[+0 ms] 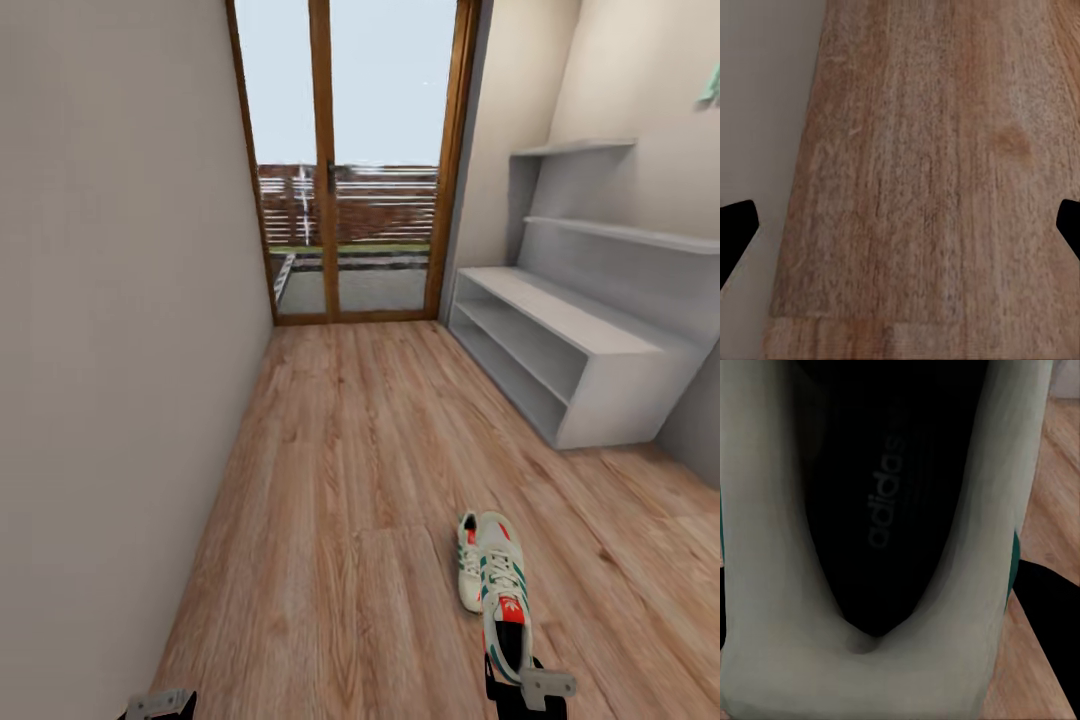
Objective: Pick up the two gym shoes and the two sandals from the corridor floor and place them onto the hallstand (shoe rack) in the corridor, making sure they are on the rack and not on the floor. Arrange them so the two gym shoes are next to each other and the two sandals are next to each other.
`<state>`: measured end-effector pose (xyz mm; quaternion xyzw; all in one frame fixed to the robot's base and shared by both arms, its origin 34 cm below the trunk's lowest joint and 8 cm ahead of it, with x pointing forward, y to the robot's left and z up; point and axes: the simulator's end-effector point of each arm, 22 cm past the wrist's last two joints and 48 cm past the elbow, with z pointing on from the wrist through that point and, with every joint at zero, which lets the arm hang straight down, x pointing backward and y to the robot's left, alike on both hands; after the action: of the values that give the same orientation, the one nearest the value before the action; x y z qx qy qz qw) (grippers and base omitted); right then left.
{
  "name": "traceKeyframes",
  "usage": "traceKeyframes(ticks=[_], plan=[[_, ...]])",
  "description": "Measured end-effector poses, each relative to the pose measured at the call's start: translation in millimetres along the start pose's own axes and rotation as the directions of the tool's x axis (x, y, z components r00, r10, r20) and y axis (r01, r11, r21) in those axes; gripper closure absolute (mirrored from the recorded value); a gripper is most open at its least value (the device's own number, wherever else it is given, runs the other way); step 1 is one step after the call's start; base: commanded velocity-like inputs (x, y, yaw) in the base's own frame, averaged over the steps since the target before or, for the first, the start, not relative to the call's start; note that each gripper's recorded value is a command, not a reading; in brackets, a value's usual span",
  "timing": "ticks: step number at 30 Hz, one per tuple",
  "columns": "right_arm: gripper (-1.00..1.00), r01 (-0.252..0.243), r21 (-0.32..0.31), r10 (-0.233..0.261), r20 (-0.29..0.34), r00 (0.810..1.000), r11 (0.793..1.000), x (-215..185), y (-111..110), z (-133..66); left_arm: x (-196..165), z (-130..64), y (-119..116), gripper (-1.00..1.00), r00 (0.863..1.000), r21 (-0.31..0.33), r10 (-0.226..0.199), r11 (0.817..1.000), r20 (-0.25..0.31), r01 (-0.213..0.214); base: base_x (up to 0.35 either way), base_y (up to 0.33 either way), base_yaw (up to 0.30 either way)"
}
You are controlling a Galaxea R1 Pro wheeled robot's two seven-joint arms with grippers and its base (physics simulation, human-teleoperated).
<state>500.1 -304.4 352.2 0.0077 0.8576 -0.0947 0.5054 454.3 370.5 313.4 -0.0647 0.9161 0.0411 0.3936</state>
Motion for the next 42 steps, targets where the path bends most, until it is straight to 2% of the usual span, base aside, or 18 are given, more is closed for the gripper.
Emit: traceKeyframes(ticks=[8, 42], plan=[[1.00, 0.003, 0.004, -0.003, 0.003, 1.000, 1.000, -0.4, -3.8, 0.5, 0.3, 0.0, -0.4, -1.00, 1.000, 0.001, 0.002, 1.000, -0.001, -0.002, 0.317, 0.119, 0.020], [1.00, 0.005, 0.005, -0.005, 0.002, 1.000, 1.000, -0.2, -5.1, 0.7, 0.3, 0.0, -0.4, -1.00, 1.000, 0.001, 0.001, 1.000, -0.001, -0.001, 0.338, 0.005, 0.000]])
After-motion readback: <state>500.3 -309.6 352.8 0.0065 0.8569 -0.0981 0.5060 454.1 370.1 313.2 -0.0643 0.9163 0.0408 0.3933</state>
